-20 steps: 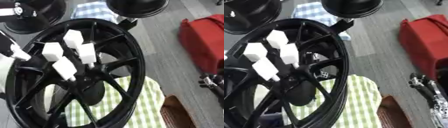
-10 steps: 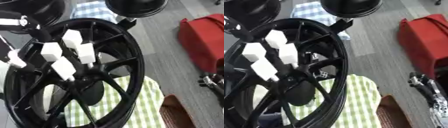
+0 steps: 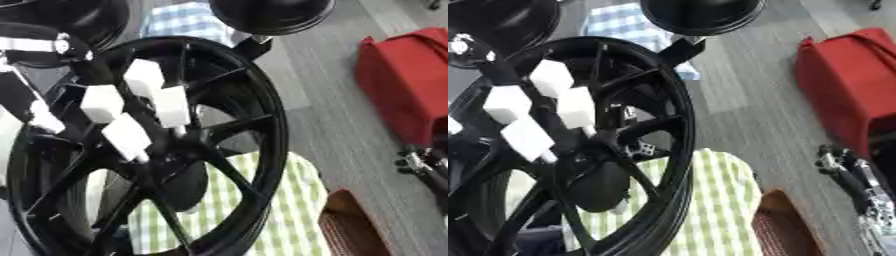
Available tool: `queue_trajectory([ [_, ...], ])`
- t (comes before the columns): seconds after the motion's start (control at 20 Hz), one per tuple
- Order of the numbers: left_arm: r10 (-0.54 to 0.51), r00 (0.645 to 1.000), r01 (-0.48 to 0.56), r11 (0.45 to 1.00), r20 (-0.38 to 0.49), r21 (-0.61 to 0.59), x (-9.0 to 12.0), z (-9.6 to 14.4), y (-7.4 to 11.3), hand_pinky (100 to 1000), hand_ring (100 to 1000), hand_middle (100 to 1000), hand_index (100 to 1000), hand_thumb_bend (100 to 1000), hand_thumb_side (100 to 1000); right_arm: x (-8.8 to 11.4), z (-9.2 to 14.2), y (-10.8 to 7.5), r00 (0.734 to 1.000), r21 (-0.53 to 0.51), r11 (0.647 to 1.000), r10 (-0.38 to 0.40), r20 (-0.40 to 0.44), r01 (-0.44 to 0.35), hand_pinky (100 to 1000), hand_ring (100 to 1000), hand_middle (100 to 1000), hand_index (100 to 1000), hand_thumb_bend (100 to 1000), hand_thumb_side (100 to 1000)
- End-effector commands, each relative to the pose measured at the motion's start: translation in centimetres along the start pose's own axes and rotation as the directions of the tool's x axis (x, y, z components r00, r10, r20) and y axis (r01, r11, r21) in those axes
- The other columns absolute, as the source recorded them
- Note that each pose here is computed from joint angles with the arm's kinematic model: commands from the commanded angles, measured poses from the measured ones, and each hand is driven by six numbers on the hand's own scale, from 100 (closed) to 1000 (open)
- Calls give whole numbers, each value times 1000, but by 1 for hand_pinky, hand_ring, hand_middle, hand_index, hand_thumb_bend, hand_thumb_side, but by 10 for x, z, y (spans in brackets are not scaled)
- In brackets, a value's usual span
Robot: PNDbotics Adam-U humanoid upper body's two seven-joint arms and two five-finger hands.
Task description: Pull the pin out of the wheel hub.
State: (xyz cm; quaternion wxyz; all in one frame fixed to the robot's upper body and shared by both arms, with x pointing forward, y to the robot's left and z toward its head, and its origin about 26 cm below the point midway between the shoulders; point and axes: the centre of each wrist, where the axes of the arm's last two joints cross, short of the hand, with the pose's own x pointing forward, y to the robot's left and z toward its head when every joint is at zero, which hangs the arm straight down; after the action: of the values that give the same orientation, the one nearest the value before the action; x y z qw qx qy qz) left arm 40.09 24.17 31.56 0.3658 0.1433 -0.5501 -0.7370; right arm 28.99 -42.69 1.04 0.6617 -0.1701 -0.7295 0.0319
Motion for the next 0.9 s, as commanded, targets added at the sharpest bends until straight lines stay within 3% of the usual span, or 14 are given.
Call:
queue_trajectory([
  [0.05,-31,999,31,999,-23,19,2,5,9,790,707,647,800,637,177,11,-6,-6,999,0,1000,26,31,-27,660,653,655,725,195,539],
  [0.4,-25,999,26,999,-25,21,1,3,9,778,688,622,781,600,163,11,-6,-6,999,0,1000,26,31,-26,660,652,655,725,197,537],
  [0.45,-22,999,23,999,-23,22,2,3,9,757,637,559,729,540,133,11,-6,-6,999,-1,1000,26,31,-26,660,652,654,724,203,533],
  [0.9,9,1000,-9,999,1,32,5,-9,7,748,624,542,715,548,133,11,-6,-6,999,-1,1000,23,31,-23,660,651,654,724,209,530],
])
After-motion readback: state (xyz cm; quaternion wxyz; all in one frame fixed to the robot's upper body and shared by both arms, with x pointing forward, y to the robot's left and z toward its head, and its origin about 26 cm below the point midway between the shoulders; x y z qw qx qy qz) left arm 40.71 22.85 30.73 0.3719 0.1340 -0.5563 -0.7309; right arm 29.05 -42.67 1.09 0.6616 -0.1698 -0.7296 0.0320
